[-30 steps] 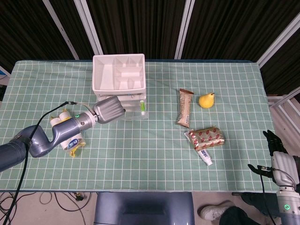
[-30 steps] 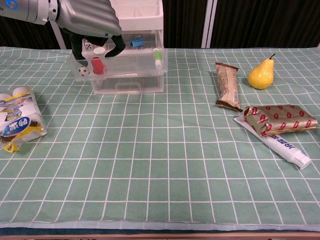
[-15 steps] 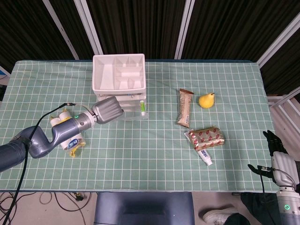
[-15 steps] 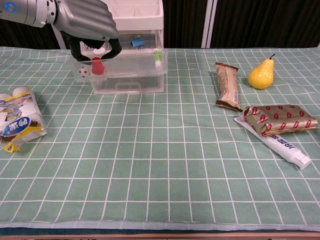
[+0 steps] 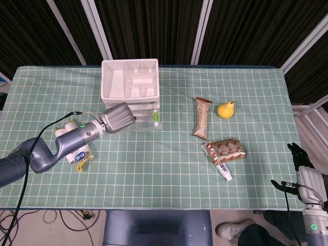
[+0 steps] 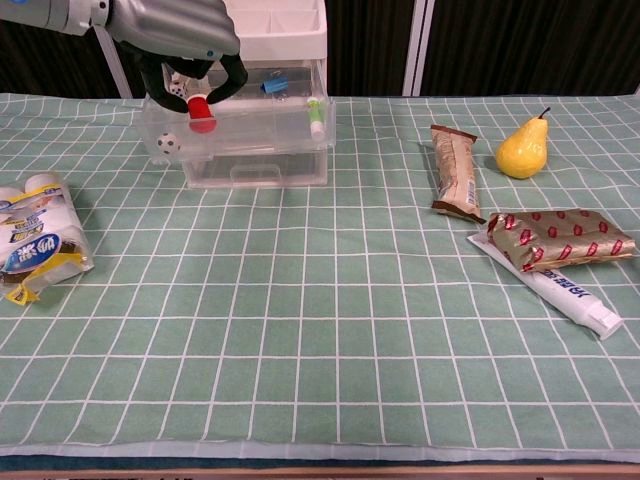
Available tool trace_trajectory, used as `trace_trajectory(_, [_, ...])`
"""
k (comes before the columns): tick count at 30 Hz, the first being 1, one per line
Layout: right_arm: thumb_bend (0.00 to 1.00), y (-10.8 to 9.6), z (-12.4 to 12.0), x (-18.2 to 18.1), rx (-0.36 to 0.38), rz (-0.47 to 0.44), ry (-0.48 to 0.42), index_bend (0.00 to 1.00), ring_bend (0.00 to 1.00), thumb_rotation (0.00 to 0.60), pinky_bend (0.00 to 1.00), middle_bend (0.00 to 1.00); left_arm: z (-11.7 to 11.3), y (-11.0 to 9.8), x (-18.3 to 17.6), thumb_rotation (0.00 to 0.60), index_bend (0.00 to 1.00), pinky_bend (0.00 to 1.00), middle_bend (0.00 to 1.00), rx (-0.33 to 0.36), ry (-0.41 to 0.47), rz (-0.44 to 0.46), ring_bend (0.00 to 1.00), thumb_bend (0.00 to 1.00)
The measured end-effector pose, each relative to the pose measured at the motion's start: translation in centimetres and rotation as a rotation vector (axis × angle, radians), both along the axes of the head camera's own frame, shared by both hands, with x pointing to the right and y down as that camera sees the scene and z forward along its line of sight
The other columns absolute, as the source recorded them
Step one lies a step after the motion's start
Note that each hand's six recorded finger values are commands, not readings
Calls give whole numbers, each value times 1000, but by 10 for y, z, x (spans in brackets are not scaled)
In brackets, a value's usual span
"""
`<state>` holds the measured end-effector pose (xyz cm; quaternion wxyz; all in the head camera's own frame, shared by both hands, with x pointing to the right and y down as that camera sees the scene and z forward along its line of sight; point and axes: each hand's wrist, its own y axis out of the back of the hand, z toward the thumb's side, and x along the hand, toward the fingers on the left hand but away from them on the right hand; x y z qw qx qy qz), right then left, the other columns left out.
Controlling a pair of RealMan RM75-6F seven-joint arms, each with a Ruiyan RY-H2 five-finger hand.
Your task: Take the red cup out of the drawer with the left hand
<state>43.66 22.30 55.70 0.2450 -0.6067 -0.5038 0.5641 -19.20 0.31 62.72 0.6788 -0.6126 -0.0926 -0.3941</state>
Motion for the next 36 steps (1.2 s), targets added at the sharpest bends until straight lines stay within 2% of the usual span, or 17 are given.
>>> trace_trajectory(9, [66,0,0,0,1,-4,3,0,0,600,229,0,-36,-13,8,600,590,1000,1000,52,87,-25,1000,339])
trace_trajectory(15, [66,1,0,-1,0,-11,8,0,0,600,229,0,-67,-4,15,600,588,1000,1000,68,146,-5,1000,340])
trace_trajectory(20, [65,1,1,-2,0,-15,10,0,0,600,229,0,-88,20,18,600,588,1000,1000,49,191,19,1000,340])
trace_trajectory(26, [65,1,1,-2,0,-16,12,0,0,600,229,0,-95,62,12,600,588,1000,1000,2,210,46,1000,340])
trace_trajectory(31, [66,2,0,-2,0,-10,8,0,0,600,229,0,-81,95,-2,600,586,1000,1000,-45,203,41,1000,340])
trace_trajectory(36, [65,2,1,-3,-2,-9,6,0,0,600,229,0,-59,115,-4,600,581,1000,1000,-90,196,28,1000,341])
